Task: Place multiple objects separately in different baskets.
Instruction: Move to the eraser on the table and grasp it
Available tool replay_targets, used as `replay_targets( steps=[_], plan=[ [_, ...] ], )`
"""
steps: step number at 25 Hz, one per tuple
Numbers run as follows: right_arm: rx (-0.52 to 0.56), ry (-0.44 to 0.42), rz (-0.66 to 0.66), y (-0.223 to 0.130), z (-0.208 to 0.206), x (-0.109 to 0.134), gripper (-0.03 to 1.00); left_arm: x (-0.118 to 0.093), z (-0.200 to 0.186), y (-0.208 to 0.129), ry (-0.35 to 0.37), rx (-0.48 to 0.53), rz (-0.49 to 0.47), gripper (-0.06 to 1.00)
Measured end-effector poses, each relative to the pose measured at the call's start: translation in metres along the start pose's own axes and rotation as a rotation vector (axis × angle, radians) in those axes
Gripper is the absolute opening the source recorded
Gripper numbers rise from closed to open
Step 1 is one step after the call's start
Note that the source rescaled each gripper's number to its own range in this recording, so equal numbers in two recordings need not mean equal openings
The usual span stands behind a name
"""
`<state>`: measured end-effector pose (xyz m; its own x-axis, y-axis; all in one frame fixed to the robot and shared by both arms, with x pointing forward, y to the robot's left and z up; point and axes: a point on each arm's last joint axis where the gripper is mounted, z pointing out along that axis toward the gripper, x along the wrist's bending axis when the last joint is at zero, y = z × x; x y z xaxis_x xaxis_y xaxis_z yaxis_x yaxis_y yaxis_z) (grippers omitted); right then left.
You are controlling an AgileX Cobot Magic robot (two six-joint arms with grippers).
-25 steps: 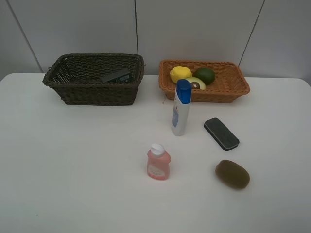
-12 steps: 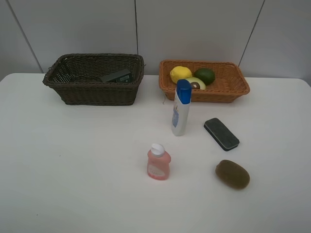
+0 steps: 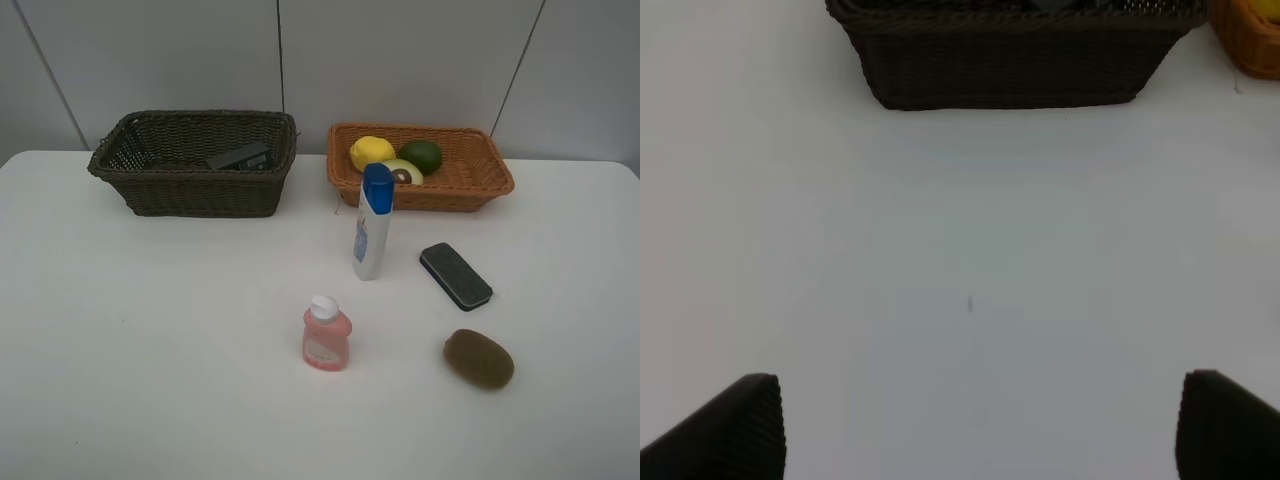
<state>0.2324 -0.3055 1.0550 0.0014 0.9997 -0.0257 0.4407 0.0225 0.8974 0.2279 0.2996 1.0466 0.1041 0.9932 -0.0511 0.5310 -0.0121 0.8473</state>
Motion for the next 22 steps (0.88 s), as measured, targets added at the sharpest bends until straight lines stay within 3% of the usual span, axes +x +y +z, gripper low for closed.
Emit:
replay_targets(
  steps=[16,22],
  plan=[
    [0.002,-0.005,-0.003,0.0,0.0,0.0,1.0,0.0,0.0,0.0,-0.002,-0.002,0.002,0.99],
    [0.115,-0.044,-0.042,0.02,0.022,-0.002,1.0,0.0,0.0,0.0,-0.002,-0.002,0.002,0.99]
  ],
)
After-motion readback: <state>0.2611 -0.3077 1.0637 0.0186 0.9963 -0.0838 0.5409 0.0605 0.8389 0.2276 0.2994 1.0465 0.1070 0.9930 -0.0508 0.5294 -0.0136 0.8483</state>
